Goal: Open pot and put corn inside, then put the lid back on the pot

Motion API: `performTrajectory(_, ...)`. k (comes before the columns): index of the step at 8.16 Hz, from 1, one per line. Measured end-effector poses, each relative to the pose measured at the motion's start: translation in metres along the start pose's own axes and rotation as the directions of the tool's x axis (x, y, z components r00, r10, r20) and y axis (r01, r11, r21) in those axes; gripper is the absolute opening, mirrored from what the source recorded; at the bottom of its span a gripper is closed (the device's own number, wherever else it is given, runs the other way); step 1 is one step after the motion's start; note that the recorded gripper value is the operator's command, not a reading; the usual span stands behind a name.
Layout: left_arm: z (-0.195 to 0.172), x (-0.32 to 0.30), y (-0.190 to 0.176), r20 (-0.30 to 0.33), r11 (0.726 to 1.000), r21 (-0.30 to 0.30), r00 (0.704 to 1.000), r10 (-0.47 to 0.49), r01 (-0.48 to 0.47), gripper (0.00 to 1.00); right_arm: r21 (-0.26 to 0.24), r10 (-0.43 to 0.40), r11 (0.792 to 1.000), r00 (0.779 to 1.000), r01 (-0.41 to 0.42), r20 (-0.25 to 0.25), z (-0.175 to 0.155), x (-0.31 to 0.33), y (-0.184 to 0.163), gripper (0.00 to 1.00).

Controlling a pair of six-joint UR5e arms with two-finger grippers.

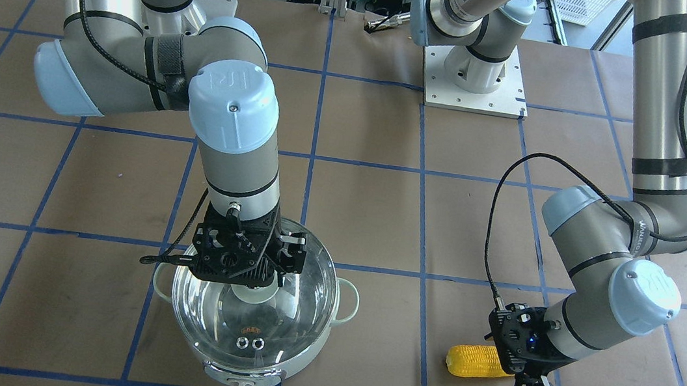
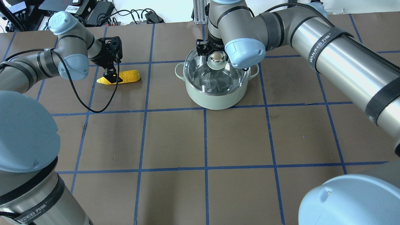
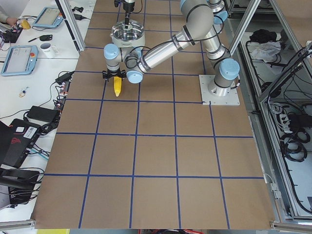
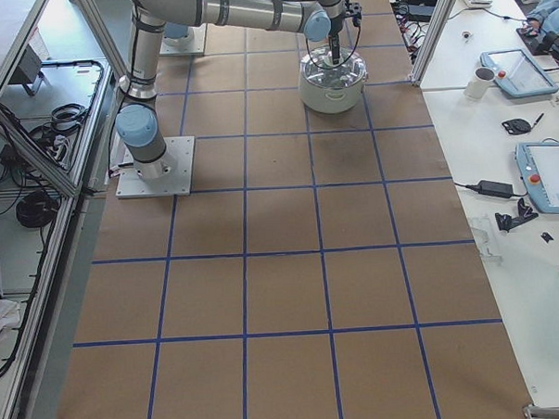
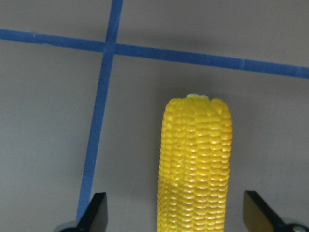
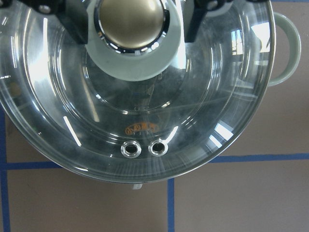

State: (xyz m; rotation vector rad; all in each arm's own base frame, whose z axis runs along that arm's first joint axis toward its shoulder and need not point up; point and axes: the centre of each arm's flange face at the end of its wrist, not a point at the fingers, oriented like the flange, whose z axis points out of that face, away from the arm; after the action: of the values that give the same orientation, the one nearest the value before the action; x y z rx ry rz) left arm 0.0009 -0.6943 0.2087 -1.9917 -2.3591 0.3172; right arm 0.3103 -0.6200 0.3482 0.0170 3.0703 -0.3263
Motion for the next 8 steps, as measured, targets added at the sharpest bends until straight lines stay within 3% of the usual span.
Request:
performTrajectory(1,0.004,0.0,0.001,-0.005,1.0,-0.001,1.0,0.0,0.0,1.0,0.002,-0.01,1.0,1.0,0.01,-0.011,0.0,0.0,0.0,0.41)
performTrajectory(3,0.014,0.0,0.003,-0.02,1.0,-0.003,1.0,-0.003,0.003,1.0,0.005,-0.027,1.0,0.999,0.027,-0.031,0.002,0.001,0.0,0.33)
performTrajectory(4,0.018,-0.001,0.004,-0.024,1.0,-0.005,1.0,-0.007,0.007,0.78,0.005,-0.028,1.0,0.999,0.028,-0.034,0.002,0.001,0.0,0.33)
performTrajectory(5,0.022,-0.001,0.005,-0.03,1.0,-0.011,0.999,-0.014,0.014,0.16,0.006,-0.028,1.0,0.999,0.029,-0.035,0.001,0.001,0.0,0.33)
performTrajectory(6,0.025,-0.001,0.007,-0.035,1.0,-0.018,0.999,-0.017,0.017,0.0,0.014,-0.029,0.999,0.999,0.03,-0.034,-0.003,0.001,-0.002,0.33)
performTrajectory(8,0.027,-0.001,0.008,-0.038,1.0,-0.027,0.999,-0.016,0.015,0.0,0.048,-0.037,0.998,0.999,0.038,-0.026,-0.029,0.001,-0.004,0.33)
